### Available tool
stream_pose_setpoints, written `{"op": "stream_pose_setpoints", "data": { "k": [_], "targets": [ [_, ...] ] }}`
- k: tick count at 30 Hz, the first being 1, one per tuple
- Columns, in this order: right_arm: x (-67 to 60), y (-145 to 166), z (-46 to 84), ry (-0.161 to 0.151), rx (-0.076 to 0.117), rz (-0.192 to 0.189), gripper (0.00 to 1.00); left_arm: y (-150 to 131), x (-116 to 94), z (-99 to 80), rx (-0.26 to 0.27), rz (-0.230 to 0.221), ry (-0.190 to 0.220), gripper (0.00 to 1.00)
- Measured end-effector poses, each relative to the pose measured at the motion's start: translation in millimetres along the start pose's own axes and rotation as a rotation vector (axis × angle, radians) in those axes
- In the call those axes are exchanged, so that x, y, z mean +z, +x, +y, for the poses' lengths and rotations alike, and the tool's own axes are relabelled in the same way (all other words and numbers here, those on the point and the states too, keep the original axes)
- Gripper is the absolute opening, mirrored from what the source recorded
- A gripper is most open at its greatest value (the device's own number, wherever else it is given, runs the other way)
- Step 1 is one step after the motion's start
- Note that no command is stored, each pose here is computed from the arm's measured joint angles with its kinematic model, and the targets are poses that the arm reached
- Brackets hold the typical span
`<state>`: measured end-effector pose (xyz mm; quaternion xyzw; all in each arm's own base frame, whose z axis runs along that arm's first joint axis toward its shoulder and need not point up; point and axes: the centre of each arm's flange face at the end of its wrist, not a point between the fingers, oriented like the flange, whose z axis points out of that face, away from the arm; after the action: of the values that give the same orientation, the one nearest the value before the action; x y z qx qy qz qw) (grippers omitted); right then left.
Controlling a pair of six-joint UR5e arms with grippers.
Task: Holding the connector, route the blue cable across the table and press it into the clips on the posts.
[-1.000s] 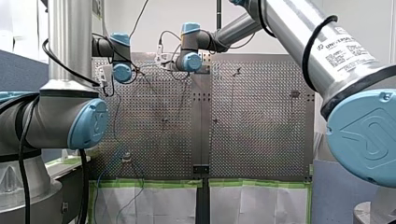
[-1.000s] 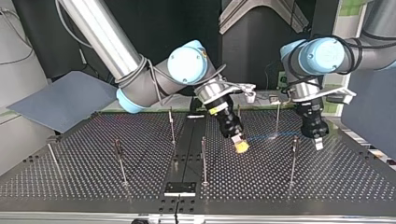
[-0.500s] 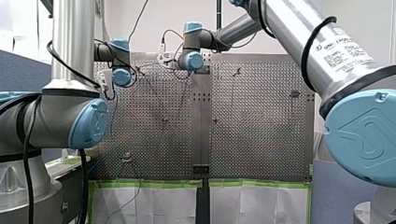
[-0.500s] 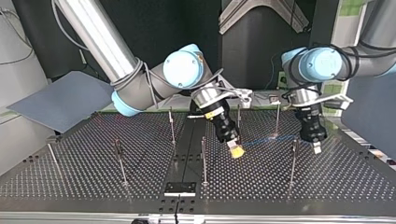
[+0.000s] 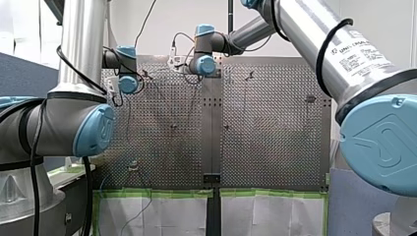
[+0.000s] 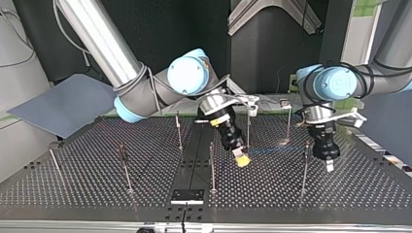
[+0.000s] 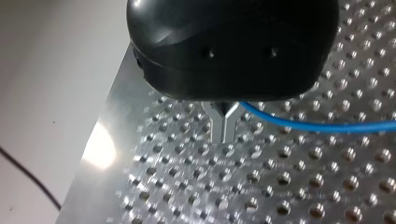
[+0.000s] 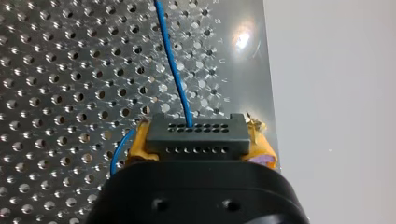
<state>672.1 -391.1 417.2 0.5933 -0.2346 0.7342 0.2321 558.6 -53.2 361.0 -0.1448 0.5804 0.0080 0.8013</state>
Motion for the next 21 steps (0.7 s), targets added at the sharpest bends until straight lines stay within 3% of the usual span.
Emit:
{"op": "stream_pose_setpoints", "data": {
  "k": [9,17,19,20,21],
  "targets": [
    [2.7,5,5.5,-0.004,-0.002,0.01,0.0,-1,4,12.7,0.001,0.006,-0.025,0.0],
    [1.5,4,7.2,-0.02,-0.005,-0.002,0.0,4,-2,15.0,-0.033,0.054,-0.051,0.0],
    [0.6,3,8.7,-0.035,-0.007,-0.01,0.0,4,-4,16.5,-0.045,0.062,-0.064,0.27],
    [0.1,3,9.4,-0.043,-0.008,-0.014,0.0,2,-6,17.0,-0.053,0.066,-0.073,0.27],
    [-0.4,3,10.5,-0.054,-0.009,-0.018,0.0,1,-8,17.3,-0.059,0.07,-0.08,0.43]
  ]
}}
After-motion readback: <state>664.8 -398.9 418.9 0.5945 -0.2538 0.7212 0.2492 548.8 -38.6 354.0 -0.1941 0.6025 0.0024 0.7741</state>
